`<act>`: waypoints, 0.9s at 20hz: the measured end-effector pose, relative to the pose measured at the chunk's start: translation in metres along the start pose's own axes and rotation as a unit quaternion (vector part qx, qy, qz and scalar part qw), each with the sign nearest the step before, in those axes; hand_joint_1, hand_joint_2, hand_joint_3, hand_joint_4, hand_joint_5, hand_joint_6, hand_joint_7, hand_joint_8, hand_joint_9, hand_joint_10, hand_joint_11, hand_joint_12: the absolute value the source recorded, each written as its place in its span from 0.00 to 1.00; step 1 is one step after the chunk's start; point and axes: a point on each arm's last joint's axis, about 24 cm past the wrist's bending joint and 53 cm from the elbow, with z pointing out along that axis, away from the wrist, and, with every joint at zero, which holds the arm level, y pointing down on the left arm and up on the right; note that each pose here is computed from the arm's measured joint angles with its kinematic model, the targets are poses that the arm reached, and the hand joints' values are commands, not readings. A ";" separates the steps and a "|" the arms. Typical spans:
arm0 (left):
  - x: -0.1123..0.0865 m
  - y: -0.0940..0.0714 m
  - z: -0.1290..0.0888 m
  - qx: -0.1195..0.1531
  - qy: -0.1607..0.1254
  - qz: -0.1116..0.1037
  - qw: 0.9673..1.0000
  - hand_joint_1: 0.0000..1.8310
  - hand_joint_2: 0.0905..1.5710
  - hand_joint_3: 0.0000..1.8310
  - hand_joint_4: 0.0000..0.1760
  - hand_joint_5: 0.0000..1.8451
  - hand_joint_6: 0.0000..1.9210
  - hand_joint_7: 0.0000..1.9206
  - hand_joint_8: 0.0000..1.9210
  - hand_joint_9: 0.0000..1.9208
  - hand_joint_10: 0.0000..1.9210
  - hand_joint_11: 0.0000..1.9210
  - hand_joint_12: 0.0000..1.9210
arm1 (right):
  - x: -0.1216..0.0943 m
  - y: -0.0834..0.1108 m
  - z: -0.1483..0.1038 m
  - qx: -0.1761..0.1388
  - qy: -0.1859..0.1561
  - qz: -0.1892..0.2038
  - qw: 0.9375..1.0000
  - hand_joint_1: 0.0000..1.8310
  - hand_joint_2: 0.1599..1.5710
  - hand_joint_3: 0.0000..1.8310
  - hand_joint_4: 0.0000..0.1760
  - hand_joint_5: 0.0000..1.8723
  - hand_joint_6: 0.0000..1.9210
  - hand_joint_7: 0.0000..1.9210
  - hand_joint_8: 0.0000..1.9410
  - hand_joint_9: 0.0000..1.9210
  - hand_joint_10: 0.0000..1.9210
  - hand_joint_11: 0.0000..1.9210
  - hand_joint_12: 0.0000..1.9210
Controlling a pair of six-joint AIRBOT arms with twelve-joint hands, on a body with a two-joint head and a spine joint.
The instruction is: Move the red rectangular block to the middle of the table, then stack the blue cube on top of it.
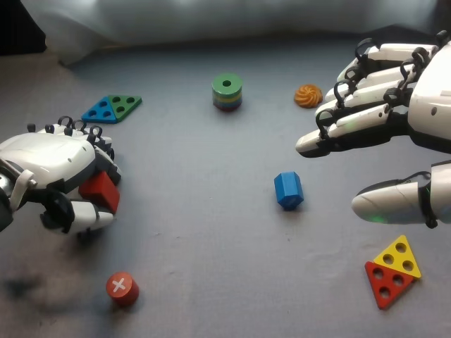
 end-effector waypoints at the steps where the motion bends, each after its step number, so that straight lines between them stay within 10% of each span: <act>1: -0.001 0.000 0.000 -0.001 -0.002 -0.001 1.000 0.54 0.73 0.00 0.36 0.46 0.48 0.15 0.00 0.08 0.00 0.00 0.27 | 0.000 0.000 0.000 0.000 0.000 0.000 1.000 0.00 0.77 0.00 0.00 0.22 0.00 0.21 0.00 0.18 0.00 0.00 0.38; 2: -0.002 0.000 0.000 0.000 -0.004 -0.001 1.000 0.54 0.74 0.00 0.49 0.44 0.61 0.15 0.00 0.08 0.00 0.00 0.25 | 0.000 0.000 0.000 0.000 0.000 0.000 1.000 0.00 0.77 0.00 0.00 0.22 0.00 0.21 0.00 0.18 0.00 0.00 0.39; 3: -0.003 0.000 0.000 -0.001 -0.006 -0.001 1.000 0.56 0.73 0.00 0.11 0.47 0.60 0.15 0.00 0.09 0.00 0.00 0.26 | 0.000 0.000 0.000 0.000 0.000 0.000 1.000 0.02 0.76 0.00 0.00 0.22 0.00 0.21 0.00 0.19 0.00 0.00 0.40; 4: -0.002 0.001 0.000 -0.002 -0.005 -0.003 1.000 0.57 0.73 0.00 0.00 0.47 0.60 0.14 0.00 0.09 0.00 0.00 0.27 | 0.000 0.000 0.000 0.000 0.000 0.000 1.000 0.02 0.76 0.00 0.00 0.22 0.00 0.21 0.00 0.19 0.00 0.00 0.41; 18: -0.017 -0.021 0.005 0.011 -0.020 -0.019 1.000 0.58 0.73 0.00 0.00 0.48 0.59 0.13 0.00 0.09 0.00 0.00 0.26 | 0.000 0.000 0.000 0.000 0.000 0.000 1.000 0.04 0.76 0.00 0.00 0.24 0.00 0.22 0.00 0.19 0.00 0.00 0.43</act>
